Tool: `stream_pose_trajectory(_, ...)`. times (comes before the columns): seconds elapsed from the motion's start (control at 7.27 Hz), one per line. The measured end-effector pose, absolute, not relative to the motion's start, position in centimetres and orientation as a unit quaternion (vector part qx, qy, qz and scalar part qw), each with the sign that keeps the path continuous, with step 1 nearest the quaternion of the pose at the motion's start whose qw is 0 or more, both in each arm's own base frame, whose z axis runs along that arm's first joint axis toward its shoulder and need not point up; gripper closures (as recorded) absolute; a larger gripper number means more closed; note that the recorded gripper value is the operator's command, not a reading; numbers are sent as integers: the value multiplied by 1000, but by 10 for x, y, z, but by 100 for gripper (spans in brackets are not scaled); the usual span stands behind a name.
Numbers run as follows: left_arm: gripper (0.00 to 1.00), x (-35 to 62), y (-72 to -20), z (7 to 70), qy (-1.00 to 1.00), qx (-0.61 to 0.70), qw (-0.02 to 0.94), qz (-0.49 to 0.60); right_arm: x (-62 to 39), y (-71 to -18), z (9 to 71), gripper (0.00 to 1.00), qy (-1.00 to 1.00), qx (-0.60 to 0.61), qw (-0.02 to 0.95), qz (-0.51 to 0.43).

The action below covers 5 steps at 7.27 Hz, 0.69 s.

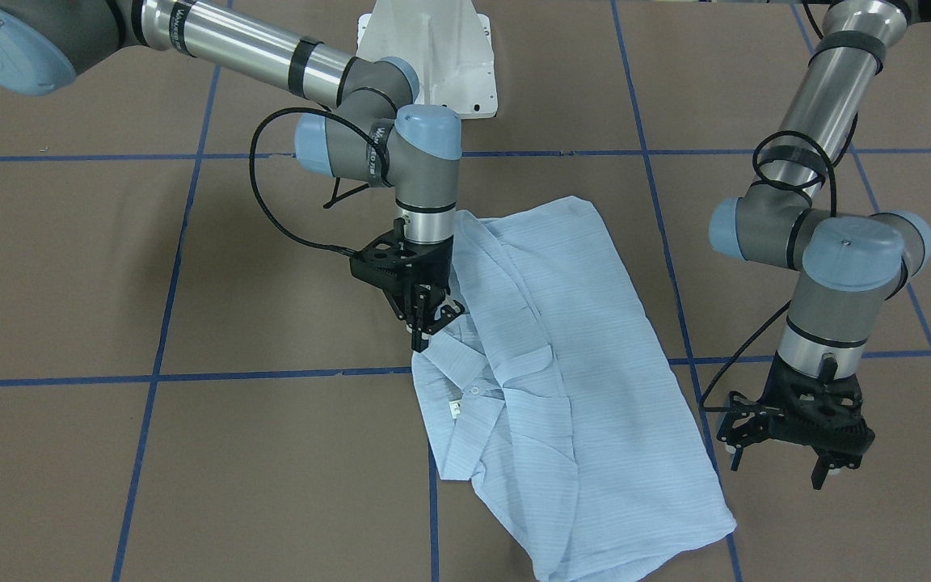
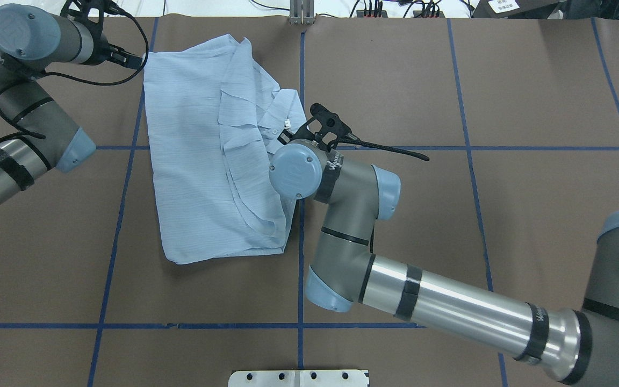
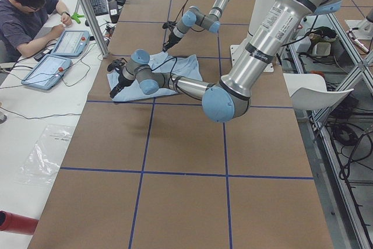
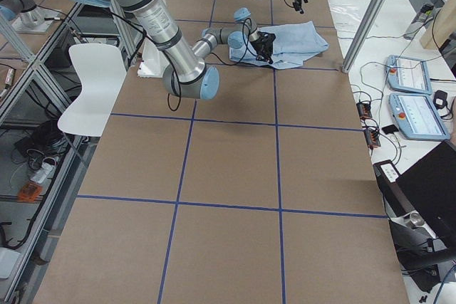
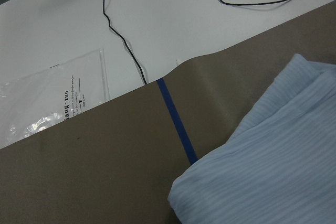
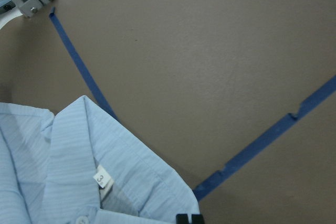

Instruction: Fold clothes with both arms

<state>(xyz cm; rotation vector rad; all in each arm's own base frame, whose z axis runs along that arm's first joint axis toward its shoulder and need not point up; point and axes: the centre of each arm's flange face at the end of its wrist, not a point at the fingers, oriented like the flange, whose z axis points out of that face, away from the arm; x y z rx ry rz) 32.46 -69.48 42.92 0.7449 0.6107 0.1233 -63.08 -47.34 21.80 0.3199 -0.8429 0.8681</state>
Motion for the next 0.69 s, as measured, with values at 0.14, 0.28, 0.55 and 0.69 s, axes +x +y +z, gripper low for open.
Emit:
stream_pose_trajectory(0.14,0,325,-691,429,295,359,883,60,-608,-448,239,100,-394,157,812,401)
stream_pose_trajectory(0.28,0,323,-687,430,296,360,882,61,-584,-427,260,100,-394,162,813,397)
stream_pose_trajectory(0.55,0,321,-681,430,301,360,881,64,-557,-406,287,0,-389,165,818,390)
stream_pose_trajectory(0.69,0,322,-679,431,305,357,880,66,-553,-405,291,0,-384,171,824,380)
